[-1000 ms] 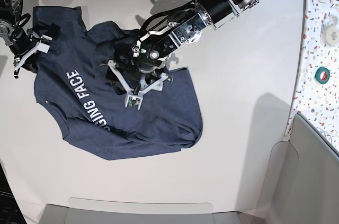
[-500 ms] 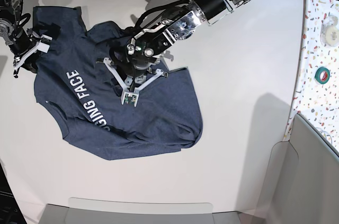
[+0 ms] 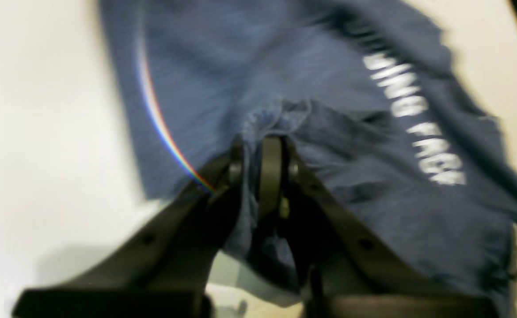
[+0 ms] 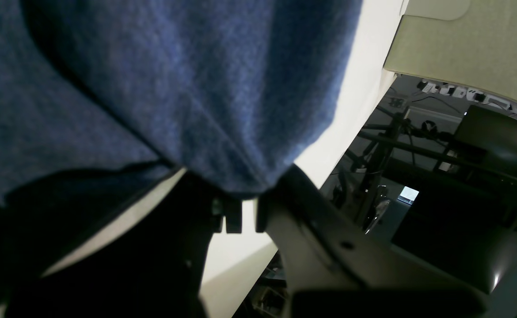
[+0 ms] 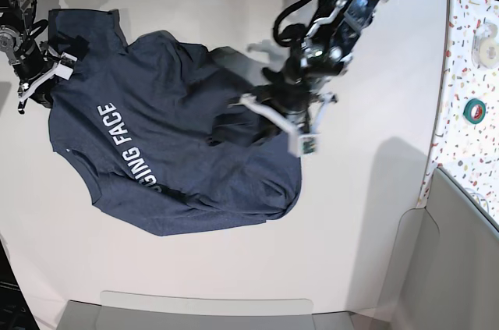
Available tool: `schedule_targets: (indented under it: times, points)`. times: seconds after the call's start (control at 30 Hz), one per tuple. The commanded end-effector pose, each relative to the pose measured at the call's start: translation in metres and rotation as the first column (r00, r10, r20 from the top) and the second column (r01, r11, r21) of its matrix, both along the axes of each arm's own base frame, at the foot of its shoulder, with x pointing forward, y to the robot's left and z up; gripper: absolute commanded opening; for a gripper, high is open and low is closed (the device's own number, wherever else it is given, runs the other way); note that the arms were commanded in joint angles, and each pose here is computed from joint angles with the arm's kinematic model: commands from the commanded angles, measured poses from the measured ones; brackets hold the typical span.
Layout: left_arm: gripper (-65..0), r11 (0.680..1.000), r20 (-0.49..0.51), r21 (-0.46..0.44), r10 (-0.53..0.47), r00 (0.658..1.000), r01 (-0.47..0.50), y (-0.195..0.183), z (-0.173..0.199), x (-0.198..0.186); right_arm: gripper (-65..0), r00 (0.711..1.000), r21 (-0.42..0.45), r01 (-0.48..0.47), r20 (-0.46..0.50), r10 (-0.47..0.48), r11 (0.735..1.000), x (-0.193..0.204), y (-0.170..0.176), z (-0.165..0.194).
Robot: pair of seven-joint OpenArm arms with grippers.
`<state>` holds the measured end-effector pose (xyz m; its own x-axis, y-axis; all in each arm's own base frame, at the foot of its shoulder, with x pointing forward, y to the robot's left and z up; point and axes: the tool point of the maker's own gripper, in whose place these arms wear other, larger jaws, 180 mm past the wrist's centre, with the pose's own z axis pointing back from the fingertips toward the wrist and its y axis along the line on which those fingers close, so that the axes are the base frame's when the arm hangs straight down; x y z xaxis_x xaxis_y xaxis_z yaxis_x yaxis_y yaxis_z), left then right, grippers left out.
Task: Layout the t-shirt on the table in an organized manner, then fold the t-shirt properly
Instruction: 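Pull the grasped fabric outward to flatten the t-shirt body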
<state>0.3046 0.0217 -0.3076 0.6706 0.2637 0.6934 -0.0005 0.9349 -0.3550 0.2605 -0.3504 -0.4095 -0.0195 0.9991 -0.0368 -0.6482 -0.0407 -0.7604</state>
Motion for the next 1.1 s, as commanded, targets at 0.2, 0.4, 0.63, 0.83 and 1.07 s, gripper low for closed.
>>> schedule_targets:
  times: [0.2, 0.4, 0.63, 0.83, 1.07]
  points:
    - [-65.0, 0.976, -0.043, 0.048, 0.215, 0.976, -0.212, 0.08, -0.017, -0.018, -65.0, 0.968, -0.004, 0.029, -0.251, -0.029, 1.0, -0.068, 0.004, -0.057]
    - [-65.0, 0.941, -0.061, 0.078, 0.335, 0.94, -0.33, 0.123, -0.025, -0.027, -65.0, 0.964, -0.041, 0.073, -0.252, -0.081, 0.996, -0.072, 0.0, -0.061]
    - [-62.4, 0.901, -0.032, 0.094, 0.427, 0.904, -0.423, 0.157, -0.02, -0.027, -65.0, 0.96, -0.023, 0.085, -0.265, -0.088, 0.996, -0.08, 0.008, -0.069]
    - [-41.3, 0.867, -0.041, 0.104, 0.494, 0.868, -0.488, 0.179, -0.024, -0.036, -65.0, 0.957, -0.014, 0.089, -0.276, -0.089, 0.996, -0.087, 0.012, -0.072]
    - [-30.1, 0.855, -0.033, 0.105, 0.514, 0.857, -0.508, 0.187, -0.022, -0.037, -65.0, 0.956, -0.004, 0.094, -0.279, -0.091, 0.996, -0.088, 0.017, -0.075]
